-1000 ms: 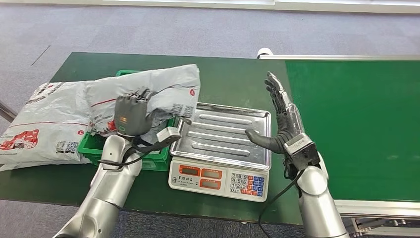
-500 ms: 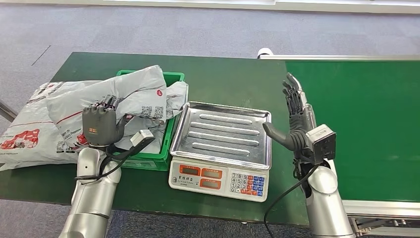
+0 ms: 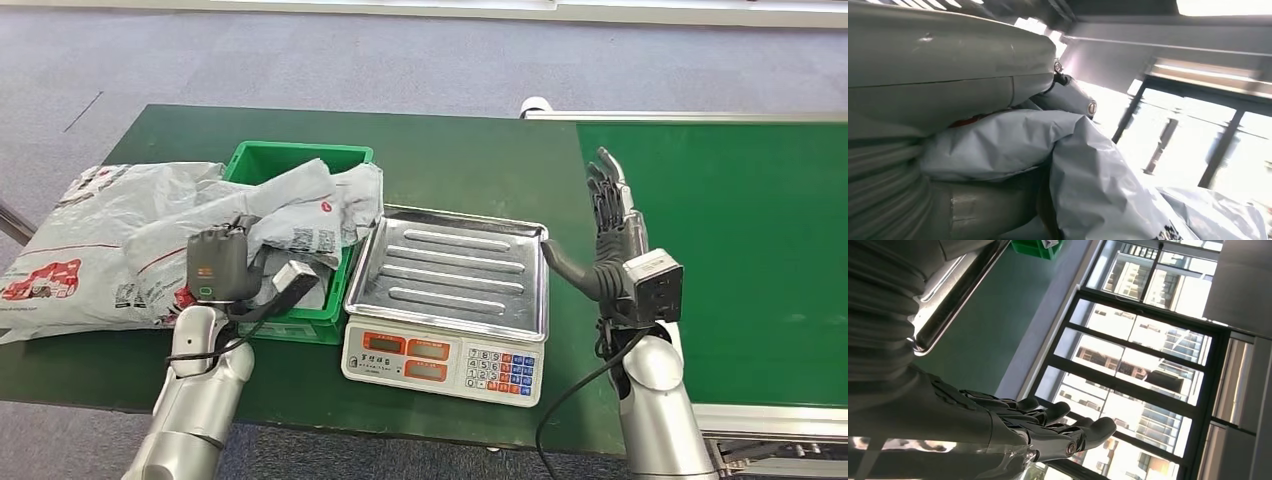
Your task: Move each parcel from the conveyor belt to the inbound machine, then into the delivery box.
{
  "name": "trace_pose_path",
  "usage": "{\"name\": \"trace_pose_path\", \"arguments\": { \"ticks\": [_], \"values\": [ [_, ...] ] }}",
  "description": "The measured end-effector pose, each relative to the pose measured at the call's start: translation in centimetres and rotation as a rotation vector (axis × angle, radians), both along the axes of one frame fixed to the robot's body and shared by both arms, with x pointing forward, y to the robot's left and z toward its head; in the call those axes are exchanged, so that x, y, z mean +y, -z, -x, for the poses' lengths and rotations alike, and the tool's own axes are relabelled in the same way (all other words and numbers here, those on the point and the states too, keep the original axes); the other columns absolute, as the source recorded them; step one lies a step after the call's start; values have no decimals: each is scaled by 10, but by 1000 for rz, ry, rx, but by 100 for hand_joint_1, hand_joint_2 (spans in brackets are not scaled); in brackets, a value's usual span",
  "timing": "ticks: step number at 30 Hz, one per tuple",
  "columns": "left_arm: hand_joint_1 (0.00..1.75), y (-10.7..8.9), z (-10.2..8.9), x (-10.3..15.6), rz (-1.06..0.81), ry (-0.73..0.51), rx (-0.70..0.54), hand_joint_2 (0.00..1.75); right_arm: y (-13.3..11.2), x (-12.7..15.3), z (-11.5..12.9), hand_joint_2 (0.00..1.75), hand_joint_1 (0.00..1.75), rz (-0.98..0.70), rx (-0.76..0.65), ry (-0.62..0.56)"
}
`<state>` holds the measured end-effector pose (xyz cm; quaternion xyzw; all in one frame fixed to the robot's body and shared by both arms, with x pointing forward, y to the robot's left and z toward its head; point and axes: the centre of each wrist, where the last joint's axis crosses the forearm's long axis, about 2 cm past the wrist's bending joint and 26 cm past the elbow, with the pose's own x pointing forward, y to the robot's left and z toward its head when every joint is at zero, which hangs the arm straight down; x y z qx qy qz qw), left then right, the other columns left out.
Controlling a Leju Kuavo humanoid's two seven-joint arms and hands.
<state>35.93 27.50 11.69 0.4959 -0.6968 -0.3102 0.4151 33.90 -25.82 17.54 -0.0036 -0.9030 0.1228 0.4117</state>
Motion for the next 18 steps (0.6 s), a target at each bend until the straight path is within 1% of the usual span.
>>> {"name": "trace_pose_path", "arguments": {
  "ticks": [3,8,9,10,12,13,14,18],
  "values": [
    [175,-2,-6,-13,-27,88,24,175,1,0,-1,175,0,6,-1,3],
    [175,-11,-20,-28,4,161,121,175,1,0,-2,175,0,28,-4,6],
    [168,-12,-23,-29,27,178,137,175,1,0,-2,175,0,33,-6,7],
    [130,-13,-24,-31,55,199,144,175,0,0,-3,175,0,38,-8,8],
    [42,-14,-26,-34,118,246,143,175,-2,1,-4,175,0,45,-13,10],
    [6,-14,-27,-36,145,264,142,175,-3,1,-5,175,0,48,-15,11],
    [0,-14,-27,-38,166,275,142,175,-3,1,-5,175,0,49,-18,11],
    [0,-15,-28,-42,191,271,133,175,-6,2,-8,175,0,49,-24,10]
  ]
}}
